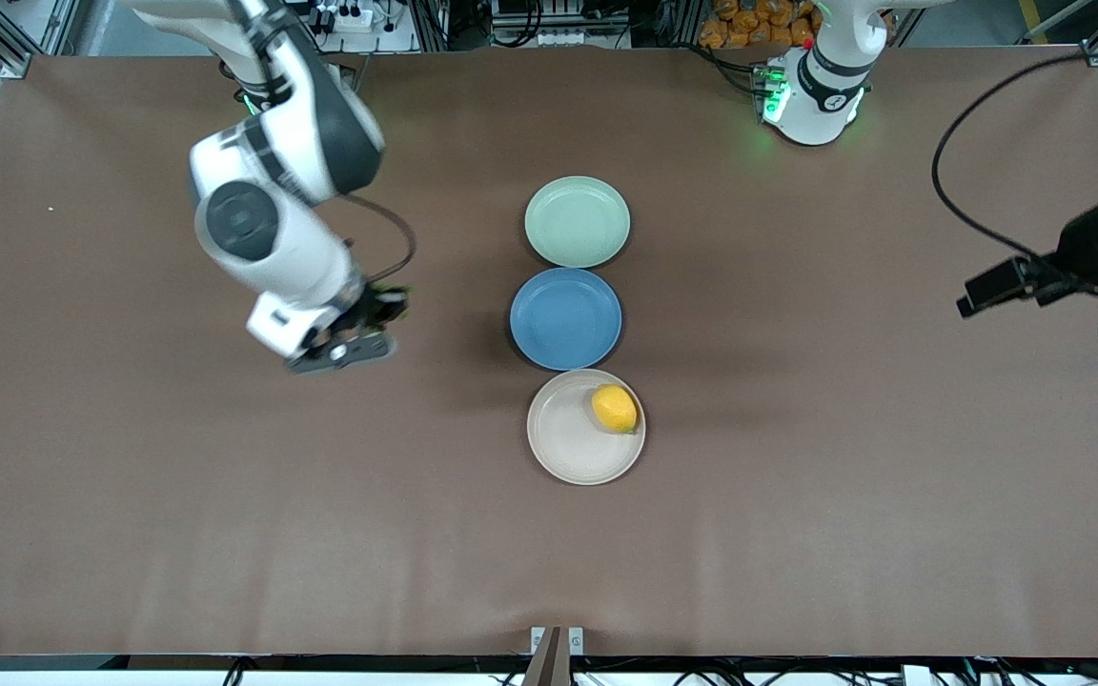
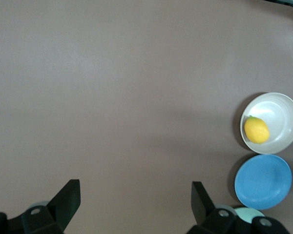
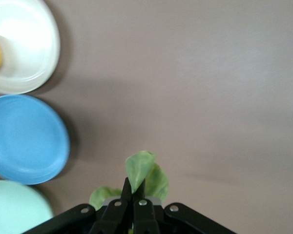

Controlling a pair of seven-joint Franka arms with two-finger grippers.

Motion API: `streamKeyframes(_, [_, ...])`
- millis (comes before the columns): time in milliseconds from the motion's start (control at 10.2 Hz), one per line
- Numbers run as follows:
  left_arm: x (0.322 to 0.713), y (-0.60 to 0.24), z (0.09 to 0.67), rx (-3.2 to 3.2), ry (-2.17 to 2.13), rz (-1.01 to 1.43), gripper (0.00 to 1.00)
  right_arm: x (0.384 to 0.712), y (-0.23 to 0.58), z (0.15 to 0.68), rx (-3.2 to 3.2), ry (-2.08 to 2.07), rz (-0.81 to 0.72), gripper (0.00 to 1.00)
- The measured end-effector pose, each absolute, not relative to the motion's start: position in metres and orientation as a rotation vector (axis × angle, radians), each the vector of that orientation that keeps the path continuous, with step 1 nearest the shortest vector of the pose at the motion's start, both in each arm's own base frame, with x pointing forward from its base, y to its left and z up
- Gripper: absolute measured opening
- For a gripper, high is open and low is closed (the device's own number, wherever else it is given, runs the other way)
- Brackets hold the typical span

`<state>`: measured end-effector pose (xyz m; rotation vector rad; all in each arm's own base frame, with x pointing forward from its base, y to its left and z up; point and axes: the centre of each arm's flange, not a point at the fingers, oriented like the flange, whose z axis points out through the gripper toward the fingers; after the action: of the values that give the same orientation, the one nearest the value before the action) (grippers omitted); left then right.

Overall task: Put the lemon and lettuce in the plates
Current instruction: 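Carry the lettuce with the right gripper over the pale green plate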

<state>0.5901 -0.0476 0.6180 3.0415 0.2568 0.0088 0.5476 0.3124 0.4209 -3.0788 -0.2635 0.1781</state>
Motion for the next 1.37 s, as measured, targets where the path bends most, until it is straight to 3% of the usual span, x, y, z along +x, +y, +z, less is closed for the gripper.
streamKeyframes(490, [0.561,-0.089,0.65,3.036,0.224,0.059,1.0,0.434,0.446,0.412,-3.067,-0.167,0.221,0.02])
streamKeyframes(882, [0.559,-0.081,0.652,3.036,0.247,0.064,1.0,0.344,0.505,0.352,-3.106,-0.14,0.141,0.02])
streamKeyframes(1373, [0.56,-0.072,0.648,3.037,0.271,0.058,1.0,0.287,0.548,0.255,-3.186,-0.116,0.029,0.02])
